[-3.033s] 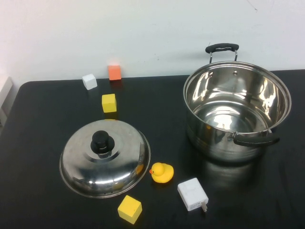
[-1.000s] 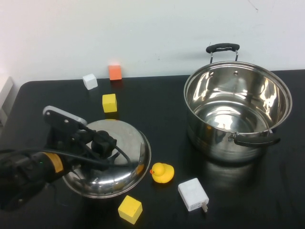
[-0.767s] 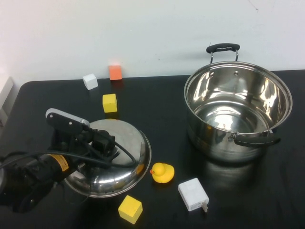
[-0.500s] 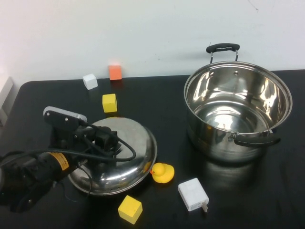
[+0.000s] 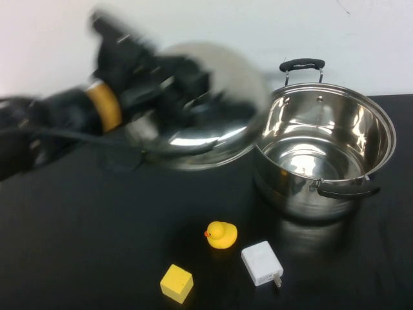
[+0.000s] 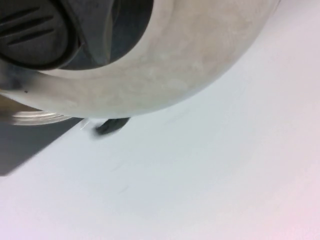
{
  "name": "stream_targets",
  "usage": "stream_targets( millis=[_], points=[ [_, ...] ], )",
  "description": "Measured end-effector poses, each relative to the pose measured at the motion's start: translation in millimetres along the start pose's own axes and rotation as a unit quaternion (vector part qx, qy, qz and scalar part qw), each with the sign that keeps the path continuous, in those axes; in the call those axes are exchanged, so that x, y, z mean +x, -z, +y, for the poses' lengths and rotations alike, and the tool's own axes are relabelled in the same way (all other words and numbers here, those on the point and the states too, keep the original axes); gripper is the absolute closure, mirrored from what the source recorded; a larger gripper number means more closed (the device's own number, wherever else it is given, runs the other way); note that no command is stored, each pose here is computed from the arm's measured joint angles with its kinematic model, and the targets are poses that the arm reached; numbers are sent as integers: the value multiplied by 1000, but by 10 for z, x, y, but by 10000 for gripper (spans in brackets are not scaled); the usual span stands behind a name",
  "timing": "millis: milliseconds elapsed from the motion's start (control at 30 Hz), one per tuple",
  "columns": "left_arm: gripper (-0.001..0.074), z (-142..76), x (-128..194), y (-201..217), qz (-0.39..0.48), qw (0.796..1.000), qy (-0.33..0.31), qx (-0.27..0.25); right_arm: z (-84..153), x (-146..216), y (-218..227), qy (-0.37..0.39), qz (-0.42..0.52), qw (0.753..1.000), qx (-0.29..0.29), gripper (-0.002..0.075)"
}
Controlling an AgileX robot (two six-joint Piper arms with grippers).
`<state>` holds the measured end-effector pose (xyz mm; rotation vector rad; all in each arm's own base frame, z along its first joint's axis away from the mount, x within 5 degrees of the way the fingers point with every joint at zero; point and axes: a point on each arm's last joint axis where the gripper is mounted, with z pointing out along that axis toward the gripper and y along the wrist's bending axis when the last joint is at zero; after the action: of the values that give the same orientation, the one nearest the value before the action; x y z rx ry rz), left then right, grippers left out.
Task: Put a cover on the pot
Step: Place the pot lid on the pot
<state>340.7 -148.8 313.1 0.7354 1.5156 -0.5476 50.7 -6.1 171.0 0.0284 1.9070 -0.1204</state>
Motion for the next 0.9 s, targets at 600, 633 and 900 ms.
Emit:
stream_targets(
  millis=[600, 633, 900],
  points=[
    [409, -683, 2, -1361, 14, 994, 55, 96, 0, 0, 0, 0, 0, 1000, 0, 728],
    [409, -709, -8, -1394, 12, 993, 57, 101, 0, 0, 0, 0, 0, 1000, 0, 728],
    [409, -872, -47, -1578, 5, 991, 59, 123, 0, 0, 0, 0, 0, 1000, 0, 728]
  ],
)
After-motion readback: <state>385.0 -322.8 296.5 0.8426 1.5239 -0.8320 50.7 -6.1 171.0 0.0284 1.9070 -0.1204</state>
